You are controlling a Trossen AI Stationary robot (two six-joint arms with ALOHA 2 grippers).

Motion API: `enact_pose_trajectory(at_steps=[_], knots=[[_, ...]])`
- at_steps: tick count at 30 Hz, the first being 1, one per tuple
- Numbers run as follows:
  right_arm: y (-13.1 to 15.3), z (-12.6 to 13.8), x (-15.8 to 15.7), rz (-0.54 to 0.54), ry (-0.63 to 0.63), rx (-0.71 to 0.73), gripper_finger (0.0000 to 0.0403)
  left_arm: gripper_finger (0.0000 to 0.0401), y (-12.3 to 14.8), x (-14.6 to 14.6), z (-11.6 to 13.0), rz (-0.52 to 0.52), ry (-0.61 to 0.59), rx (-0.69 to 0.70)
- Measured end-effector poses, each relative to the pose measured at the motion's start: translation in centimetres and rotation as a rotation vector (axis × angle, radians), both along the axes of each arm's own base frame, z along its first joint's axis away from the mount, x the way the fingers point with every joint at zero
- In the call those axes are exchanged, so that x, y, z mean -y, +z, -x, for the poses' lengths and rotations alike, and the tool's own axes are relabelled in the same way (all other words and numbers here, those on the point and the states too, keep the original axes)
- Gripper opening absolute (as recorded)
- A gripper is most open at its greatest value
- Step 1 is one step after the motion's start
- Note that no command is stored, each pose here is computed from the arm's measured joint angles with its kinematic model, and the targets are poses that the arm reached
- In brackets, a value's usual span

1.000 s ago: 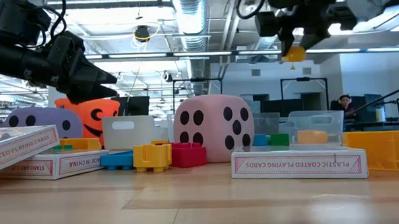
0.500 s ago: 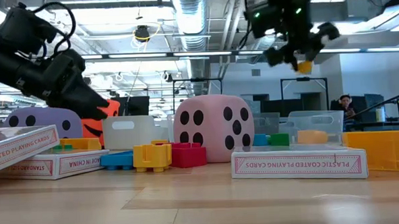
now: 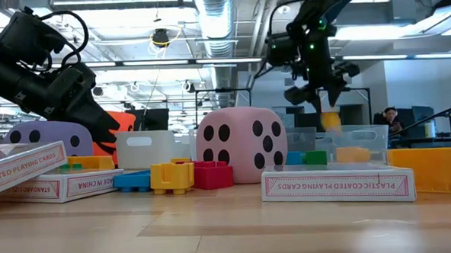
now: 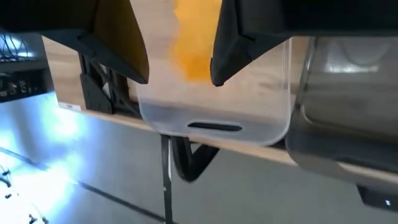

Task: Pick & Place Toys
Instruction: Put the big yellow game piece into the right transparent bin

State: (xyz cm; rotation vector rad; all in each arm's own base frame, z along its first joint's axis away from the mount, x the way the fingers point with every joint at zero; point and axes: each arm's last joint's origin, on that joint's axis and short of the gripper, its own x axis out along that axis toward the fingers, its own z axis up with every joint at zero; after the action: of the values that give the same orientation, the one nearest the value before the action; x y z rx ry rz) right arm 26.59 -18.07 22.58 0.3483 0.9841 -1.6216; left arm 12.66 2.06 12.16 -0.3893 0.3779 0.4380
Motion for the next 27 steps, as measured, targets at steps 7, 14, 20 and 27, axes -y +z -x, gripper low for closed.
enact_pose_trajectory(at_steps=[7, 14, 20, 27], knots=[[-0.4, -0.2, -0.3, -0.018, 0.007, -0.018, 0.0157, 0.0301, 0.0, 0.0, 0.0, 0.001, -0.003, 0.000], [1.0, -1.2, -3.7, 0.054, 0.120, -0.058, 0.0188, 0.0301, 0.0, 0.0, 0.0, 0.001, -0.003, 0.000], [3.9, -2.1, -9.9, 0.171, 0.306, 0.016, 0.0232, 0.0301, 0.0, 0.0, 0.0, 0.000, -0.003, 0.000], [5.8, -1.9, -18.4, 0.195, 0.511, 0.198, 0.0250, 0.0301, 0.0, 0.0, 0.0, 0.000, -0.003, 0.000]])
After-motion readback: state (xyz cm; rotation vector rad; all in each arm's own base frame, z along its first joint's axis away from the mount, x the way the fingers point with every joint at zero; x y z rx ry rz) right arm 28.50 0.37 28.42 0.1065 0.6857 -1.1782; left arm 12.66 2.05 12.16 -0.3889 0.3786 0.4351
